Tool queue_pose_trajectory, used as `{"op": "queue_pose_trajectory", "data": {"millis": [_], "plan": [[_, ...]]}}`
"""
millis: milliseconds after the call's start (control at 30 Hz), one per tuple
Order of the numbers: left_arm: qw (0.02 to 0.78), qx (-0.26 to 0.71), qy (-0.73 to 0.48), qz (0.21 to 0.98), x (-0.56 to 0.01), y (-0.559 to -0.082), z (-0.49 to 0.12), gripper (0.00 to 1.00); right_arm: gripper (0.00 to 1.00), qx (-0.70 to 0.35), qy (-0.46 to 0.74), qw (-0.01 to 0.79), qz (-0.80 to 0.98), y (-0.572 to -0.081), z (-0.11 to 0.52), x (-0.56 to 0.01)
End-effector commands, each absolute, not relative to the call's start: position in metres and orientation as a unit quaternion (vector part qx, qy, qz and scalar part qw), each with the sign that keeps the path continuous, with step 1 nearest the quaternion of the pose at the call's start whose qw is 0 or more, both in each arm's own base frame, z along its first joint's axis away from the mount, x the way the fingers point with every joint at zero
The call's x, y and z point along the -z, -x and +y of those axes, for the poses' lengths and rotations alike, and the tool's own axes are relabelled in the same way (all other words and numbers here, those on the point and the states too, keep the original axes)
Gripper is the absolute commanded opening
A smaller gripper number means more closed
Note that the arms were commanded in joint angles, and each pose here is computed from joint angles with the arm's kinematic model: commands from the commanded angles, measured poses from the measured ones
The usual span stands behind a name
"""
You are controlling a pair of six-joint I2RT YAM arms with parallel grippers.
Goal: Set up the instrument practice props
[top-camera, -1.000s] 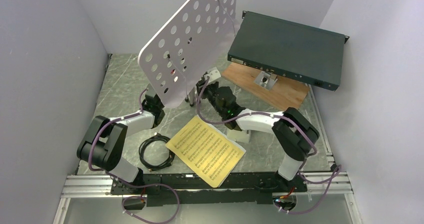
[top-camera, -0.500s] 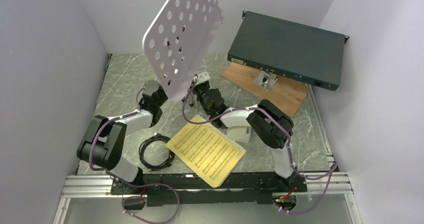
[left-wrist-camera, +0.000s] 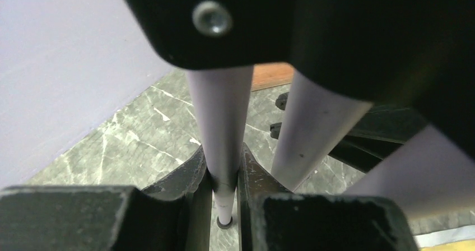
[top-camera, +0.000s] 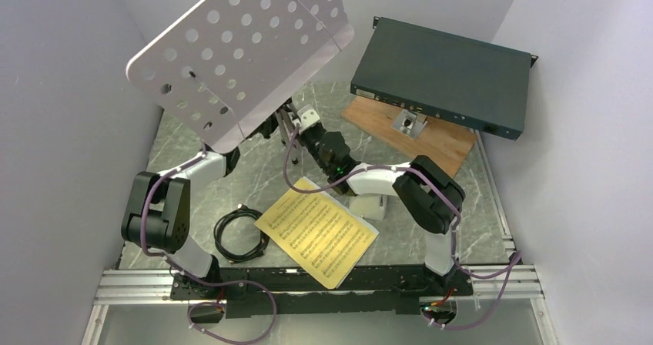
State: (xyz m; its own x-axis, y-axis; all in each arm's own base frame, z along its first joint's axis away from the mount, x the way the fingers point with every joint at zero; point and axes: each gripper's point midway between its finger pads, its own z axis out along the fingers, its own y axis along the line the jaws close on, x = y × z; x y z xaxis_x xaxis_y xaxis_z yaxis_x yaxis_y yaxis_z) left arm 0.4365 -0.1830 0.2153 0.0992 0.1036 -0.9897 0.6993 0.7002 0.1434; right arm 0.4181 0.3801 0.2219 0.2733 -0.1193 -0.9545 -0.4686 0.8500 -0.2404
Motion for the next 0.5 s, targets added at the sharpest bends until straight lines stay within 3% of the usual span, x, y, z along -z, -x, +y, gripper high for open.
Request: {"op": "queue_pose_trajectory", "data": {"millis": [0, 267, 467], "plan": [[0.711, 0.062, -0.224, 0.663, -0.261, -0.505, -0.068, 0.0, 0.0, -0.031, 0.181, 0.705, 0.685, -0.449, 0.303, -0.185], [0.705, 0.058, -0.242, 0.664, -0.296, -0.516, -0.059, 0.0, 0.0, -0.087, 0.138, 0.668, 0.726, -0.459, 0.317, -0.204], [0.703, 0.104, -0.277, 0.647, -0.273, -0.518, -0.051, 0.0, 0.0, -0.067, 0.168, 0.659, 0.73, -0.462, 0.323, -0.184]]}}
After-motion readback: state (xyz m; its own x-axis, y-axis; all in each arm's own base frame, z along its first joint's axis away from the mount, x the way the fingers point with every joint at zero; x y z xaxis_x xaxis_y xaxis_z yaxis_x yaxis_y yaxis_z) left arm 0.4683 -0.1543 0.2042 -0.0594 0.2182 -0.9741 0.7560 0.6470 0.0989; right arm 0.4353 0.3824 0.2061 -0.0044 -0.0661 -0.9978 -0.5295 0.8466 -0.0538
